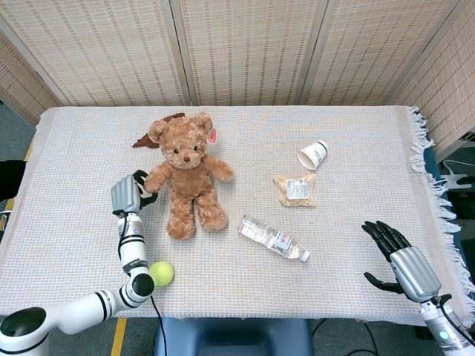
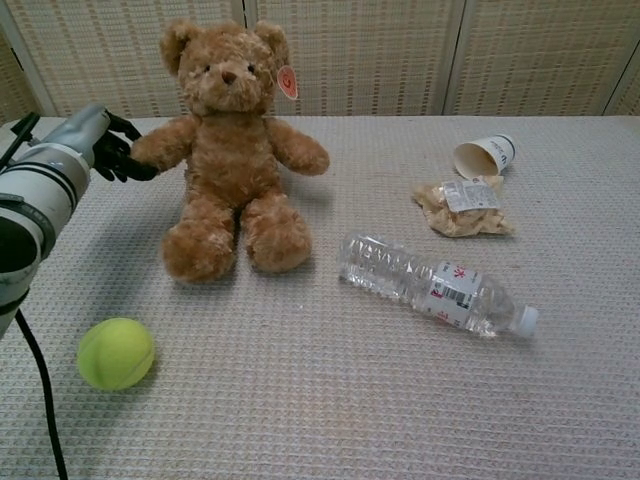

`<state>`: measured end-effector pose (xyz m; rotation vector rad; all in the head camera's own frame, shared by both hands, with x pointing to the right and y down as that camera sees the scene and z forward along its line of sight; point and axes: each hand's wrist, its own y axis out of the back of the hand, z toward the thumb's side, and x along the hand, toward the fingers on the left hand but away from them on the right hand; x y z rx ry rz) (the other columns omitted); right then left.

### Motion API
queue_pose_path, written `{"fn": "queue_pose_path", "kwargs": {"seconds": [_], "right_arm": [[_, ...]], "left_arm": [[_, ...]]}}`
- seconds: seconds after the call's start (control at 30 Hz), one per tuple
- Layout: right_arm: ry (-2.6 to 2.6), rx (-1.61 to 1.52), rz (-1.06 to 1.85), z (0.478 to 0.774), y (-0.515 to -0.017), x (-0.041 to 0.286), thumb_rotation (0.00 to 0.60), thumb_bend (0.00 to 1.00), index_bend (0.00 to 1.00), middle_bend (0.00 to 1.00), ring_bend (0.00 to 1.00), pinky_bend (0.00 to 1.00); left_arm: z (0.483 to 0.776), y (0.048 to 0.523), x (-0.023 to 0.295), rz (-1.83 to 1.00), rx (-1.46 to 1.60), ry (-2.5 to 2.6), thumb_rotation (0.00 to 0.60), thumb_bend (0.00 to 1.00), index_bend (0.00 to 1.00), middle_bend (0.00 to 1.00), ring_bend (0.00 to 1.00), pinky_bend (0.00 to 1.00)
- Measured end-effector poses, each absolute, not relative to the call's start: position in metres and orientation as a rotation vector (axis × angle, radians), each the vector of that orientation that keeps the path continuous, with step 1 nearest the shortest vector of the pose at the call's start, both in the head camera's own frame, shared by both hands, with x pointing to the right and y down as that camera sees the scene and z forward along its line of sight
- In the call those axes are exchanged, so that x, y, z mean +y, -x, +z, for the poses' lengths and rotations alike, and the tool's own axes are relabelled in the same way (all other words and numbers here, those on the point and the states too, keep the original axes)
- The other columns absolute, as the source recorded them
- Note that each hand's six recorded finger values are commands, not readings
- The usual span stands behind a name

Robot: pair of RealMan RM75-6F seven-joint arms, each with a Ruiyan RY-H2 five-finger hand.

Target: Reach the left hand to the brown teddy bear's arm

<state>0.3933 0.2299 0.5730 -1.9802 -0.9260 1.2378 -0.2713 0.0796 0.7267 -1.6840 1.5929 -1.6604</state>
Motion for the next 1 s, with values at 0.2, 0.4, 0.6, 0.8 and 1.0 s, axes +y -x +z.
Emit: {"fn": "queue_pose_path", "kwargs": {"seconds": [0.2,0.4,0.6,0.8,1.0], "right_arm": [[1.981,-0.926,1.238,0.573,-0.393,0.230,0.600,0.12,0.05,0.04,0.00,0.12],[1.980,-0.929,1.237,0.573,-0.393,0.230,0.600,0.12,0.05,0.04,0.00,0.12],[1.980,-0.929,1.235,0.572,-0.393,0.230,0.600,0.12,0.05,0.04,0.00,0.12],[1.981,-0.928,1.235,0.572,-0.393,0.230,0.600,0.12,0.05,0.04,0.00,0.12],[1.980,-0.930,1.236,0.572,-0.393,0.230,0.600,0.12,0.05,0.04,0.00,0.12]], "left_arm": [[0.738,0.274,0.091,-1.784,1.517,1.706,0.600,0.35,0.49,0.60,0.54,0.40],[0.738,0.273,0.092,-1.797,1.506,1.715,0.600,0.35,0.48,0.59,0.54,0.40],[0.725,0.269,0.082,-1.626,1.606,1.697,0.600,0.35,0.46,0.57,0.53,0.40],[0.726,0.269,0.083,-1.593,1.617,1.702,0.600,0.35,0.47,0.58,0.53,0.40],[0.739,0.272,0.096,-1.747,1.521,1.736,0.600,0.35,0.45,0.56,0.52,0.40]]}}
